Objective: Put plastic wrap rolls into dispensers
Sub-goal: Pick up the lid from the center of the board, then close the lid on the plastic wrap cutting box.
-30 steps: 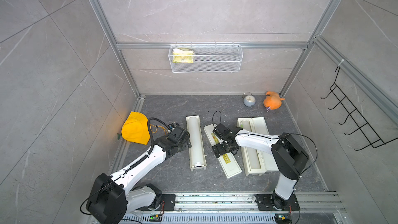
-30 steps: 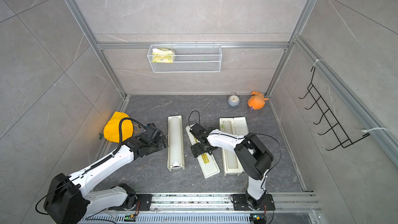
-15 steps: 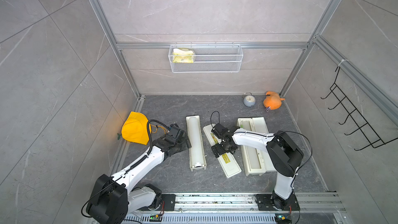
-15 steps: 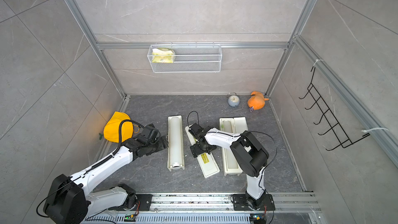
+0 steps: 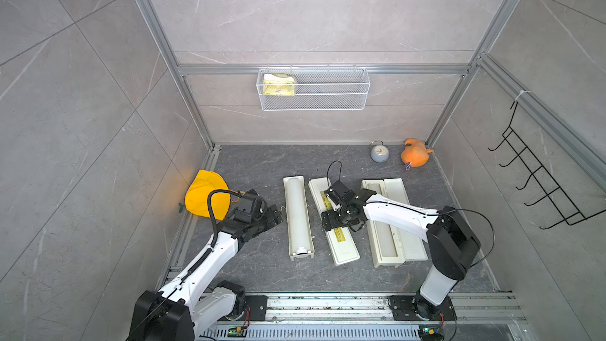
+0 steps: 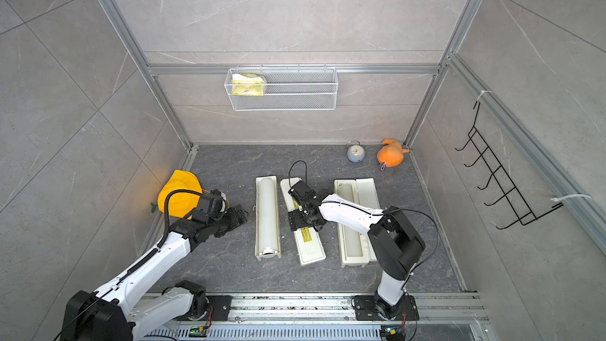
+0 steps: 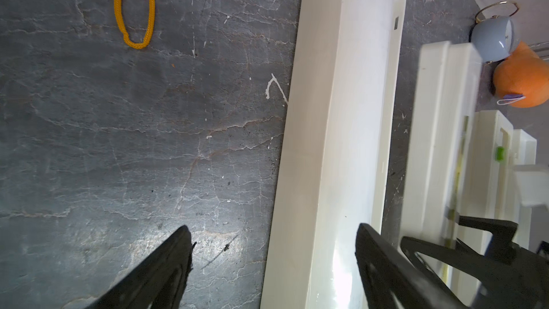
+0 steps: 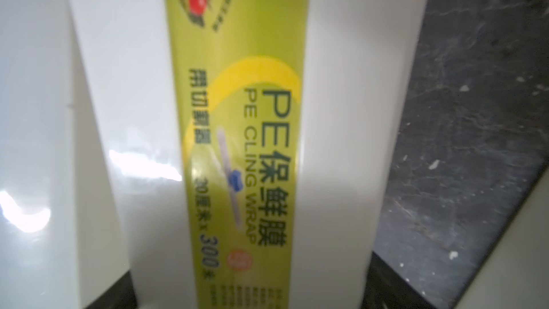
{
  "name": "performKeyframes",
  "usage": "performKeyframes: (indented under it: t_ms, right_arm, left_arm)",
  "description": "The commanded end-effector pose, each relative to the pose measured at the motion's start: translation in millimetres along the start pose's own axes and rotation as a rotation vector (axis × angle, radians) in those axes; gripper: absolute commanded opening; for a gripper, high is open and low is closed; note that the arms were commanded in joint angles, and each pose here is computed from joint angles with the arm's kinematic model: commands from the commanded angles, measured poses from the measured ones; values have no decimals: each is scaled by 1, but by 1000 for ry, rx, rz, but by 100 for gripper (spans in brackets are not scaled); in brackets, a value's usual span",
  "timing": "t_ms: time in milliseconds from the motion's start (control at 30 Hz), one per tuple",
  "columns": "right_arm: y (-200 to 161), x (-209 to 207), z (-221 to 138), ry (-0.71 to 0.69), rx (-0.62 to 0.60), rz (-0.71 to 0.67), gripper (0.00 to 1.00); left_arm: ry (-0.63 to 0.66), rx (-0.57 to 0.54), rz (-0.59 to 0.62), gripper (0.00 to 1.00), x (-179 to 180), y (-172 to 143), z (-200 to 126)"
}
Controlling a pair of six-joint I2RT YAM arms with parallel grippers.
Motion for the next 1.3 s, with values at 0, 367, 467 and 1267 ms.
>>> performKeyframes:
  t_ms: [0,367,467,1267]
  right_arm:
    - [14,28,-34,123,-35,86,87]
    - [16,98,-20,282,45,214,86]
    - [17,109,-9,265,39,222,86]
    - [20,134,23,164,34,181,99]
  left_arm:
    - [-108,-56,27,88,-16,15,-7]
    - [-234,-101,-85,86,-8,14,-6]
    - [-234,-95,-83,86,-6,11,-7]
    - [-286,-70,-249,82,16,-19,-5]
Point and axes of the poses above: each gripper's point midway between its finger pads, its own z axis out along the fingers, its own x axis along the line the jaws close on, y = z × x, the point moved 2 cm from there along -z, back along the fingers, and after that the axes turned 15 degrees about z, right-handed, at the moved point
